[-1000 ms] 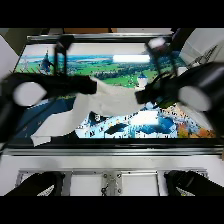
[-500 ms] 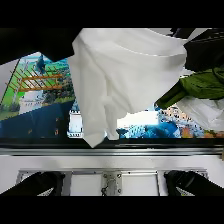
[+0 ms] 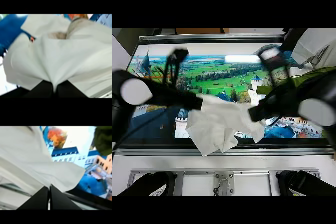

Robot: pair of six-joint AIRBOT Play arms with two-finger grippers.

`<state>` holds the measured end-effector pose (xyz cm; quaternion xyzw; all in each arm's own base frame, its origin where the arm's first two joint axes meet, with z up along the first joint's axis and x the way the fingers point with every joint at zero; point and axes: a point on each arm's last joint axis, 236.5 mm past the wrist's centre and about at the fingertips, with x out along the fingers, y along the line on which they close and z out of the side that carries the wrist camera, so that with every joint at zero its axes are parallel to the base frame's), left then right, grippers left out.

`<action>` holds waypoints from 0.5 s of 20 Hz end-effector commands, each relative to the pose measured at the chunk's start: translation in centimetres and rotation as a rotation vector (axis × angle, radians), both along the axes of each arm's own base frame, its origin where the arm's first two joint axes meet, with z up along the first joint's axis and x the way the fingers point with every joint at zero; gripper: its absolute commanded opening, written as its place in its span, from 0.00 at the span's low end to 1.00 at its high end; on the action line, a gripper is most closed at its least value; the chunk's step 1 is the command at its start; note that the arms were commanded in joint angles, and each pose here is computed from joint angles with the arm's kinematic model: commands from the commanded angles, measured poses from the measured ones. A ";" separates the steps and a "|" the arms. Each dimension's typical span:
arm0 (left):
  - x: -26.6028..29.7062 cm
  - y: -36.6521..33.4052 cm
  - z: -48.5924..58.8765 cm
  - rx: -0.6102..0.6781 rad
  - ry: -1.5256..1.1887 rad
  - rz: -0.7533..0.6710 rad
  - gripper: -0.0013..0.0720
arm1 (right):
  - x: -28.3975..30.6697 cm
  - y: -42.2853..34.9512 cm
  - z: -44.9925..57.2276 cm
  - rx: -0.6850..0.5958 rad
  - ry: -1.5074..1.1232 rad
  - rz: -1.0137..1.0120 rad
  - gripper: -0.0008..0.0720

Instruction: Fold the clothes and pants, and hang the long-sleeved shirts on hangers.

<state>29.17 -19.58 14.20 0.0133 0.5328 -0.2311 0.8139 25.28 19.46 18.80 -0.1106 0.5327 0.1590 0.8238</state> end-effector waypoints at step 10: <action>-9.5 0.1 -13.0 -0.052 0.388 0.022 0.04 | -2.5 2.6 -9.7 -0.059 0.196 0.011 0.03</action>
